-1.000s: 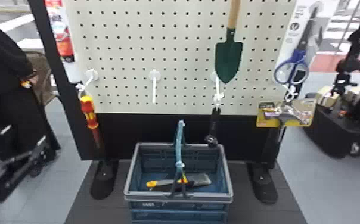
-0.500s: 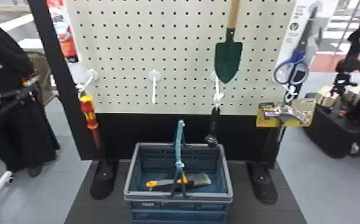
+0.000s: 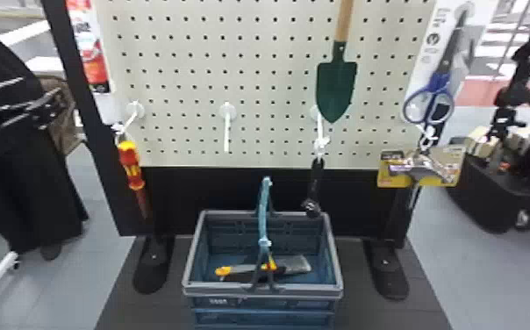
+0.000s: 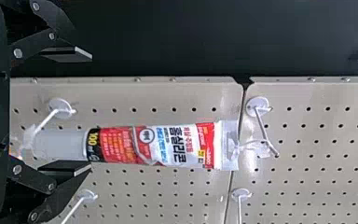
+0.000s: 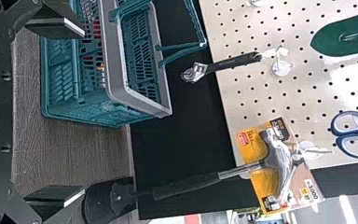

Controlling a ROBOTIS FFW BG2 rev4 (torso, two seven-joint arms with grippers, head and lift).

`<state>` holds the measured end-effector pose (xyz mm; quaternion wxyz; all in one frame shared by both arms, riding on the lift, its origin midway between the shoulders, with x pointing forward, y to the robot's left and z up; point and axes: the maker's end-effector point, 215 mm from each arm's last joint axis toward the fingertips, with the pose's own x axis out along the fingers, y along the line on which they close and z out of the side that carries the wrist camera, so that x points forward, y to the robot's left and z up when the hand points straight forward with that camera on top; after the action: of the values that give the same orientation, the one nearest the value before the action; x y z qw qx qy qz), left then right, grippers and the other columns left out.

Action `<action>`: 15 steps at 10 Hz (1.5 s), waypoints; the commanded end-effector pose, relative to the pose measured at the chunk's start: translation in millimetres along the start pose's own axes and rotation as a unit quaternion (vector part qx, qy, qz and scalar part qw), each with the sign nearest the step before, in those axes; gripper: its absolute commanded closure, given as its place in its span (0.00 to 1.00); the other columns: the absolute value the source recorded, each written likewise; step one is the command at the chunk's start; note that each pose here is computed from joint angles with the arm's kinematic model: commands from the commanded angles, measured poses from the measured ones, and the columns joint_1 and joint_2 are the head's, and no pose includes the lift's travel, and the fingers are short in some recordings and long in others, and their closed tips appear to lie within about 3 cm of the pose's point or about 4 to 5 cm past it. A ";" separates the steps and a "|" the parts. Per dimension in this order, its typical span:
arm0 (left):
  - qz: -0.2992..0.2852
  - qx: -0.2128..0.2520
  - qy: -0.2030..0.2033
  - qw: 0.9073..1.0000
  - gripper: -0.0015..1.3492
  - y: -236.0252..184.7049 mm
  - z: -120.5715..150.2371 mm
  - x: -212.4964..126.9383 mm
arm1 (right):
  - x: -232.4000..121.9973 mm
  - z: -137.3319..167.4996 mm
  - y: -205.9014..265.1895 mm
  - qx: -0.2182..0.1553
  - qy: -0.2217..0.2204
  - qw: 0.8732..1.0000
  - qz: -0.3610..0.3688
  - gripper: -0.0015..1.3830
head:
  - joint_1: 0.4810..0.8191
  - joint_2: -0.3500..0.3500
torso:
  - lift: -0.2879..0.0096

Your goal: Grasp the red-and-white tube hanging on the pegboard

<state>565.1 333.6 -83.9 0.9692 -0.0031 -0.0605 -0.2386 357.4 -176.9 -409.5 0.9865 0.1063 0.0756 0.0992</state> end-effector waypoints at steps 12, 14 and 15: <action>-0.118 -0.020 -0.007 0.993 0.64 -67.8 39.5 84.4 | 2.9 -3.5 -1.1 0.000 0.003 1.000 0.004 0.09 | 0.20 0.50 | 0.63; -0.106 -0.008 -0.028 0.994 0.89 -61.7 49.3 84.3 | 2.1 -4.3 -1.3 0.002 0.004 1.000 0.003 0.09 | 0.20 0.50 | 0.63; -0.105 -0.007 -0.023 0.994 0.89 -61.0 45.8 84.3 | 2.1 -4.3 -1.4 0.002 0.004 1.000 0.004 0.09 | 0.20 0.50 | 0.63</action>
<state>605.4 241.7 -28.4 0.9368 -0.0103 -0.0818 -0.3399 359.1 -177.0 -414.3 0.9856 0.1079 0.0790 0.1031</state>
